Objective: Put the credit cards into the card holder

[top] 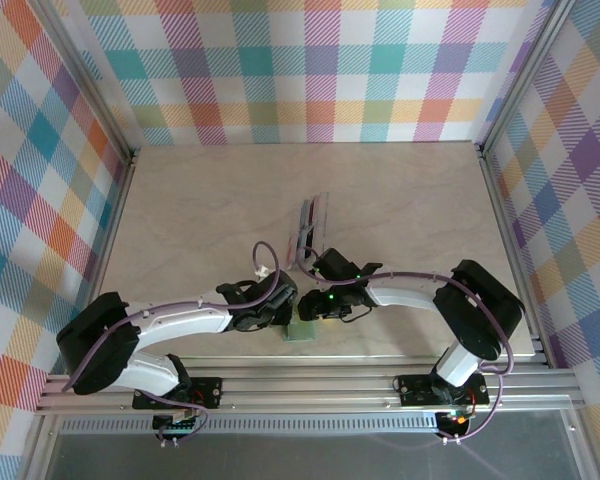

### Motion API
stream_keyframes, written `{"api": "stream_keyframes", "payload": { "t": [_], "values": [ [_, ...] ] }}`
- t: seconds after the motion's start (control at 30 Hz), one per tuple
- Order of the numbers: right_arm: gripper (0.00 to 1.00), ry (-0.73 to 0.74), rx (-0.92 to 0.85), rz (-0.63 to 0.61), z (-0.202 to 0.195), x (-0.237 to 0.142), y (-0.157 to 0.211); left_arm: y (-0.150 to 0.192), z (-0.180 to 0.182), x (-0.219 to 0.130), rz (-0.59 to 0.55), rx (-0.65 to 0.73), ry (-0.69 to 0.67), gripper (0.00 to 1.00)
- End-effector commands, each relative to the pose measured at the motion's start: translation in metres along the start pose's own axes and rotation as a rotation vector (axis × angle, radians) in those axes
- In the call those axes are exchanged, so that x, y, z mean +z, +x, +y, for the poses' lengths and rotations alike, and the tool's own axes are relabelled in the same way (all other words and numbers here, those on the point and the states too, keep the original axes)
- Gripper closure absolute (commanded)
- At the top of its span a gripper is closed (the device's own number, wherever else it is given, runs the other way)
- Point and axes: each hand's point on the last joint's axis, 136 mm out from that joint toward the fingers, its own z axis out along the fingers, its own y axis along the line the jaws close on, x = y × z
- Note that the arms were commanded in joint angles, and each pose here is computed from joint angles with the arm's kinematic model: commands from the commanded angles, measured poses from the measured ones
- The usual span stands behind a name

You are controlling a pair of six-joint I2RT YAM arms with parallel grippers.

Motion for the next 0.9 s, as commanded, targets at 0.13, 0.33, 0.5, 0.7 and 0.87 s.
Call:
{"api": "stream_keyframes", "payload": {
  "t": [0.13, 0.33, 0.5, 0.7, 0.87],
  "values": [
    [0.41, -0.067, -0.02, 0.043, 0.014, 0.005, 0.006, 0.023, 0.016, 0.021, 0.038, -0.007, -0.043, 0.73],
    [0.38, -0.22, -0.035, 0.09, 0.038, 0.007, 0.012, 0.033, 0.03, 0.025, 0.041, -0.02, -0.071, 0.73],
    [0.4, -0.328, -0.023, 0.147, 0.053, 0.012, 0.019, 0.043, 0.045, 0.026, 0.041, -0.036, -0.099, 0.73],
    [0.44, -0.413, -0.009, 0.18, 0.064, 0.016, 0.022, 0.054, 0.058, 0.031, 0.043, -0.053, -0.118, 0.73],
    [0.53, -0.429, -0.016, 0.164, 0.069, 0.012, 0.017, 0.064, 0.067, 0.038, 0.056, -0.066, -0.128, 0.74]
  ]
}}
